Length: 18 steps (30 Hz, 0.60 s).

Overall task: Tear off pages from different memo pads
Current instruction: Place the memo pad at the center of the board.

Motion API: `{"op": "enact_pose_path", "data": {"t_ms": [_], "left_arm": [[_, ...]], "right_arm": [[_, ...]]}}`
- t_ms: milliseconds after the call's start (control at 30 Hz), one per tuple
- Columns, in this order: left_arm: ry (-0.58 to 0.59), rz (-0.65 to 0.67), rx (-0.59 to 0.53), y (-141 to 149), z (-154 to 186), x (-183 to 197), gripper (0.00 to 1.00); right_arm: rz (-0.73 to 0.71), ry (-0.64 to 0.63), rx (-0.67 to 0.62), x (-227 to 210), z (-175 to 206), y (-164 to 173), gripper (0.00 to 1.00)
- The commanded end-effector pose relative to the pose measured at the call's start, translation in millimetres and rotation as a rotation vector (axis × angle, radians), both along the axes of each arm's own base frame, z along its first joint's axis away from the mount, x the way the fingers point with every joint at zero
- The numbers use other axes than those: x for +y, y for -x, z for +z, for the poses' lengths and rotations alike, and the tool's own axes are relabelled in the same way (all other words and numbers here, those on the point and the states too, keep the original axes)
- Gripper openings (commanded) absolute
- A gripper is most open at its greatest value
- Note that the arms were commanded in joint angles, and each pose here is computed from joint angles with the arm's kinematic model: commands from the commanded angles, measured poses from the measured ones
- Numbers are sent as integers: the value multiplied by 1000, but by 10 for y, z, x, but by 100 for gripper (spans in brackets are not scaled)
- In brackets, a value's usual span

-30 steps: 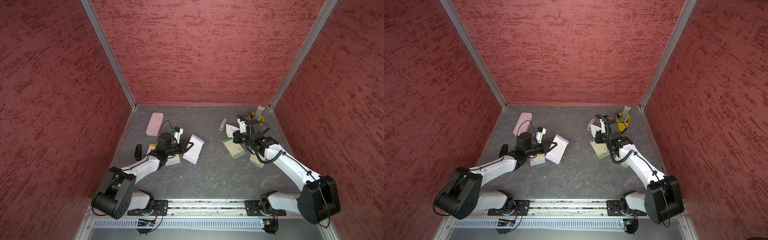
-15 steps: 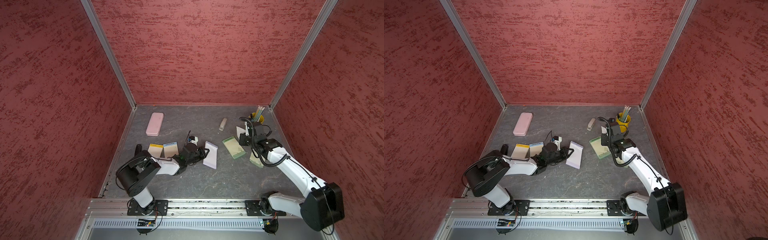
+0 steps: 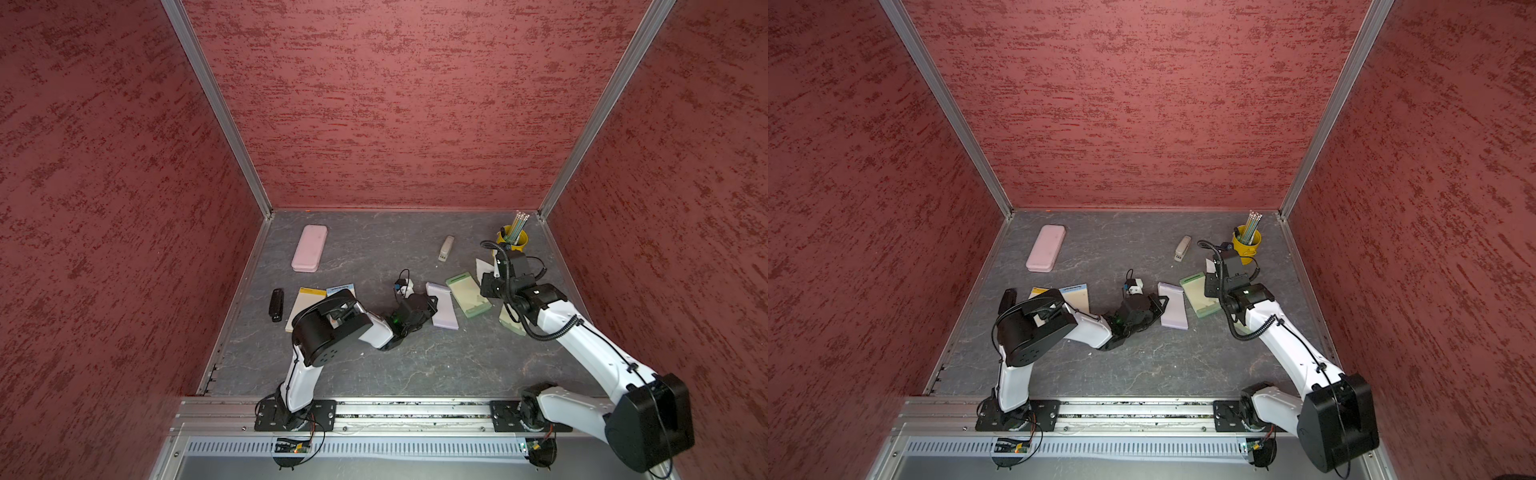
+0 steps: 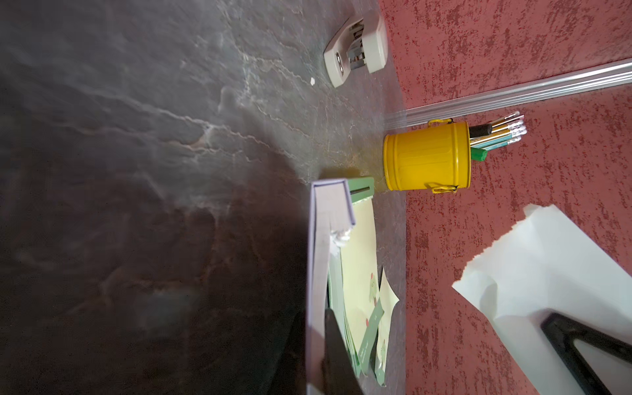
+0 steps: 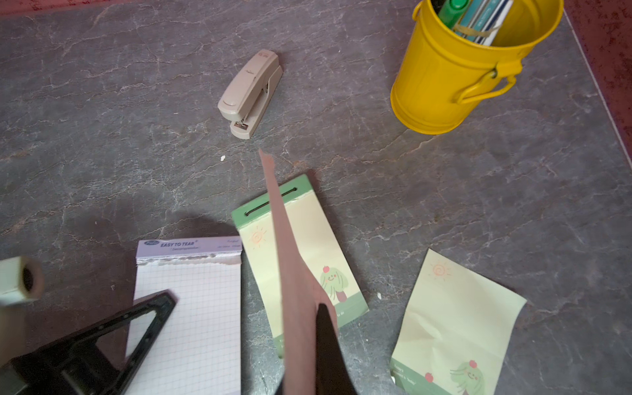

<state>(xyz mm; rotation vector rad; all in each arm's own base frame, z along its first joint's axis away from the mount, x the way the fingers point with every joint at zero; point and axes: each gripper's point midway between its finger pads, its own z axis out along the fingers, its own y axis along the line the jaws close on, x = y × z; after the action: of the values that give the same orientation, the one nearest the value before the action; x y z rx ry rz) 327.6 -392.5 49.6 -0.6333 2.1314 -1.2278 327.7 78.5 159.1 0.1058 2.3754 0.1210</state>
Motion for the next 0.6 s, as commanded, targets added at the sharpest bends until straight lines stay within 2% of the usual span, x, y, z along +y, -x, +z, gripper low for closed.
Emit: {"op": "enact_pose_path", "data": {"t_ms": [0,133,233,400,500,567], "left_arm": [[16,69,-30,-216,74,-99,0],[10,18,-86,-384,146,-378,0],[-1,-56,-90,-360,134,-501,0],[-18,-148,-49,-242,-44,-406,0],[-54,-155,-35,-229,-157,-288,0],[-69,-145,-32,-256,-209,-224,5]], "right_arm": [[-32,-15,-27,-28,60,-17,0],[-37,-13,-26,-42,57,3,0],[-40,-6,-27,-62,79,21,0],[-39,3,-35,-82,78,44,0],[-29,-10,-24,-41,31,21,0],[-23,-22,-16,-9,5,4,0]]}}
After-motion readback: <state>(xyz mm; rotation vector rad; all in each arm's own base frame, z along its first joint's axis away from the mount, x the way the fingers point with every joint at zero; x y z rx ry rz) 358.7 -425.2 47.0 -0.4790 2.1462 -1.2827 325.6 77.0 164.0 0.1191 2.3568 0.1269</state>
